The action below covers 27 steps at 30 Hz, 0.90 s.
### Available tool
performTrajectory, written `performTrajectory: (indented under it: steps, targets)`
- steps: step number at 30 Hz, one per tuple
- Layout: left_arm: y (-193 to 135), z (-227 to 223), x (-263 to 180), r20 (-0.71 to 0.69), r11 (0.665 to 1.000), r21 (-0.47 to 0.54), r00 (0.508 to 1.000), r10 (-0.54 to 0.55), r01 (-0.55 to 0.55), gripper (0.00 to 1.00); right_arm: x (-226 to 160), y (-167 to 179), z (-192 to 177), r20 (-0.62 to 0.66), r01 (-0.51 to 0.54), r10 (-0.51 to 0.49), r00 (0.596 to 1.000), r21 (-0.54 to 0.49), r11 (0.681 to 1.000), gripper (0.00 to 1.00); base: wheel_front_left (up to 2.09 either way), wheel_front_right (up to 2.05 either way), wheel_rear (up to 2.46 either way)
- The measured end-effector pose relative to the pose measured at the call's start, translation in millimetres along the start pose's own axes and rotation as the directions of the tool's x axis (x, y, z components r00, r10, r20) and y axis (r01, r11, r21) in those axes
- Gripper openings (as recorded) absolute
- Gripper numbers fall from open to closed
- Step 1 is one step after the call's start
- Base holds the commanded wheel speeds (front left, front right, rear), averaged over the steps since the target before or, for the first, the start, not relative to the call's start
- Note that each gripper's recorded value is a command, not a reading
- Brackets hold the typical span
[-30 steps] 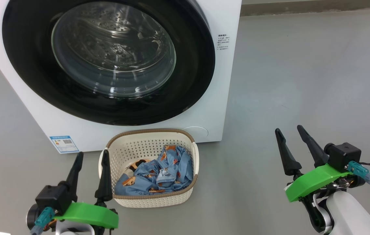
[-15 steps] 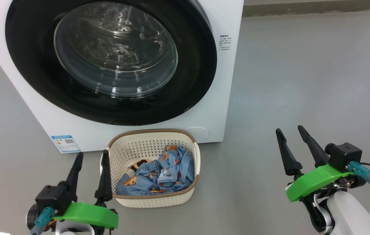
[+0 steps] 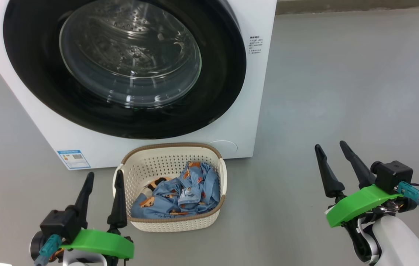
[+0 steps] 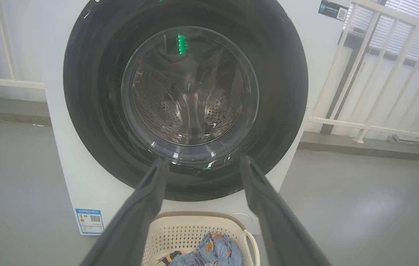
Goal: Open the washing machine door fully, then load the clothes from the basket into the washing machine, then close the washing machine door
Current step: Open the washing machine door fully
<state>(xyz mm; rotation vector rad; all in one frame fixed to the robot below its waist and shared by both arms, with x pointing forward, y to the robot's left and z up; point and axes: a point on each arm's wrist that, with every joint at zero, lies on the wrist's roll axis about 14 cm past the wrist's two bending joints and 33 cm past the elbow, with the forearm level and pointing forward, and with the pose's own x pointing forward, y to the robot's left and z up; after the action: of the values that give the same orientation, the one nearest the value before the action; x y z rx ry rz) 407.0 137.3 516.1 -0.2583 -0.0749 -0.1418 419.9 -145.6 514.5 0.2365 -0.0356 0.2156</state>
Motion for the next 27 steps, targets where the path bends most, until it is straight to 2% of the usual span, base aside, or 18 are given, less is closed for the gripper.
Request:
performTrajectory:
  steps: [13, 14, 15, 16, 18, 19, 22, 27]
  targets:
    - [10, -16, 2, -0.039, 0.999, -0.030, 0.999, 0.025, -0.026, 1.00, 26, -14, 15, 0.041, 0.013, -0.013, 0.999, -0.012, 1.000, 1.00, 0.00, 0.00, 0.00]
    - [11, -17, 3, -0.041, 0.999, -0.031, 0.999, 0.027, -0.028, 1.00, 29, -17, 17, 0.046, 0.019, -0.018, 0.999, -0.010, 1.000, 0.85, 0.00, 0.00, 0.00]
    - [12, -17, 4, -0.042, 0.999, -0.032, 0.999, 0.029, -0.031, 1.00, 32, -20, 20, 0.053, 0.024, -0.023, 0.998, -0.011, 1.000, 0.59, 0.00, 0.00, 0.00]
    - [13, -17, 6, -0.041, 0.999, -0.033, 0.999, 0.031, -0.032, 1.00, 36, -23, 23, 0.062, 0.028, -0.027, 0.998, -0.010, 1.000, 0.40, 0.00, 0.00, 0.00]
    - [14, -14, 11, -0.029, 0.999, -0.037, 0.999, 0.033, -0.035, 1.00, 45, -31, 34, 0.094, 0.048, -0.049, 0.994, 0.015, 0.999, 0.10, 0.00, 0.00, 0.00]
    - [15, -14, 13, -0.026, 0.999, -0.036, 0.999, 0.037, -0.038, 1.00, 49, -36, 40, 0.112, 0.058, -0.062, 0.992, 0.035, 0.998, 0.00, 0.00, 0.00, 0.00]
    - [19, -16, 16, -0.032, 0.998, -0.036, 0.998, 0.050, -0.051, 1.00, 61, -43, 49, 0.143, 0.069, -0.077, 0.987, 0.060, 0.996, 0.00, 0.00, 0.00, 0.00]
    - [27, -22, 18, -0.046, 0.997, -0.034, 0.997, 0.066, -0.068, 1.00, 80, -56, 57, 0.169, 0.082, -0.114, 0.979, 0.185, 0.979, 0.00, 0.00, 0.00, 0.00]
